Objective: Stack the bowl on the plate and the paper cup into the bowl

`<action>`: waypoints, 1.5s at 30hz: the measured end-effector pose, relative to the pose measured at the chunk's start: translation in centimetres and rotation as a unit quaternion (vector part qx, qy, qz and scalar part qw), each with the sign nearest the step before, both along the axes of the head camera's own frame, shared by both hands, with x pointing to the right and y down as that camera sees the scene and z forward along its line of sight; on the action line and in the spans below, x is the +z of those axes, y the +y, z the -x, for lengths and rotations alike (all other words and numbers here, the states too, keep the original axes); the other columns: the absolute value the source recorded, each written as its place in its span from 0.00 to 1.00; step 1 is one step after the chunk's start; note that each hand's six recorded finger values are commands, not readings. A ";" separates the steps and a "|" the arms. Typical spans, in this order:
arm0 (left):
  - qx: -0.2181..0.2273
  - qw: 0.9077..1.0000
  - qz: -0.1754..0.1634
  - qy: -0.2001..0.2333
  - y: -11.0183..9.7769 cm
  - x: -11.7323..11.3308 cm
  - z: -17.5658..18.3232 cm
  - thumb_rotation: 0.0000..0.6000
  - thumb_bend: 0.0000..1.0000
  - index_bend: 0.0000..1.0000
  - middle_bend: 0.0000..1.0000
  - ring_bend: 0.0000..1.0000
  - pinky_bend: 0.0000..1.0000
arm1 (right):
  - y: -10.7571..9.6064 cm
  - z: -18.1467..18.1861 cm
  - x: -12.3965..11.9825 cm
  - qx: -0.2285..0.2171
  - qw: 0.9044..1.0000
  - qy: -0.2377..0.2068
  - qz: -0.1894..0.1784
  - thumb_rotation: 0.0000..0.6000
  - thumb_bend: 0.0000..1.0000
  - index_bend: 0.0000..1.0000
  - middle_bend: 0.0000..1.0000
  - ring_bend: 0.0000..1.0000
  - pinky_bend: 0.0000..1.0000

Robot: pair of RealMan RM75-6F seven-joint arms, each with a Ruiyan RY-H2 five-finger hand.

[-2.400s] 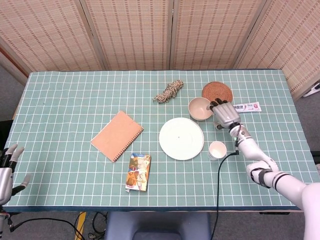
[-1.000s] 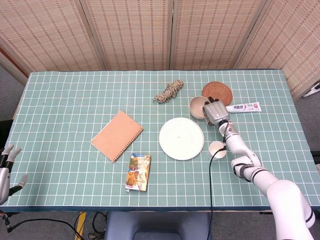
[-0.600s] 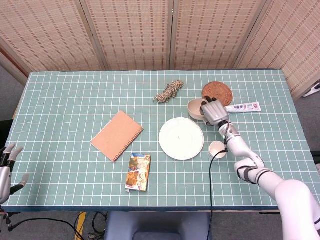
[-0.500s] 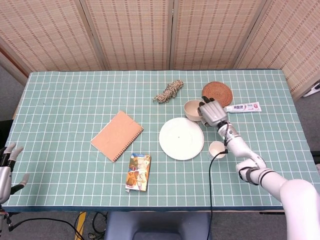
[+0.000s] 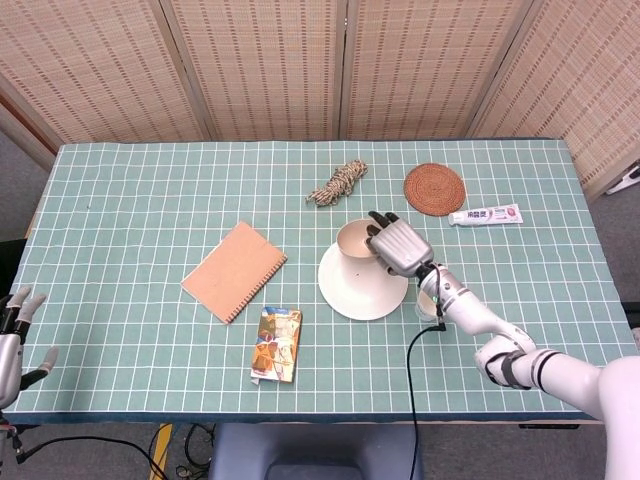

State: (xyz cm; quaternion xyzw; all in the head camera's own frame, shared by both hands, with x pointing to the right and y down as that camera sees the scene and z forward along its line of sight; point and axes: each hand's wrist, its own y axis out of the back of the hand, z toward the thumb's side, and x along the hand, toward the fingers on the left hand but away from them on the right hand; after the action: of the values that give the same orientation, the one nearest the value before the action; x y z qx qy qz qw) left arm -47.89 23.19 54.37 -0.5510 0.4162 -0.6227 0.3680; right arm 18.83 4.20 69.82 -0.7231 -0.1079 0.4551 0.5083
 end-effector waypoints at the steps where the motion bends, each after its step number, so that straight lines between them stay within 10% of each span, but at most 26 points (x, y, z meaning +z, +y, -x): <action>1: 0.000 1.000 0.000 0.000 0.0 0.0 0.0 1.00 0.29 0.14 0.02 0.09 0.03 | 0.4 0.1 0.0 -0.005 1.000 0.000 0.001 1.00 0.44 0.58 0.31 0.09 0.21; 18: 0.001 1.000 -0.001 0.003 0.1 0.0 0.1 1.00 0.29 0.14 0.02 0.09 0.03 | 3.4 -0.5 1.4 -0.023 0.999 0.025 0.018 1.00 0.44 0.57 0.30 0.09 0.21; 29: 0.004 1.000 0.000 0.004 -0.1 0.2 -0.2 1.00 0.29 0.14 0.02 0.09 0.03 | 4.0 -1.3 1.0 -0.018 0.999 0.034 0.023 1.00 0.28 0.02 0.11 0.04 0.17; 45: 0.009 1.000 -0.002 0.005 -0.5 0.3 -0.4 1.00 0.29 0.14 0.02 0.09 0.03 | 4.5 -4.0 -4.1 0.008 1.000 -0.005 -0.001 1.00 0.28 0.00 0.11 0.03 0.17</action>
State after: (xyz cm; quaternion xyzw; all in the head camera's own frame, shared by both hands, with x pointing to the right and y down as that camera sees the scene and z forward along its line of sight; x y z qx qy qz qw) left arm -47.44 22.66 54.64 -0.5575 0.4142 -0.6156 0.3724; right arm 22.79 8.71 65.75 -0.7239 -0.1171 0.4552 0.5051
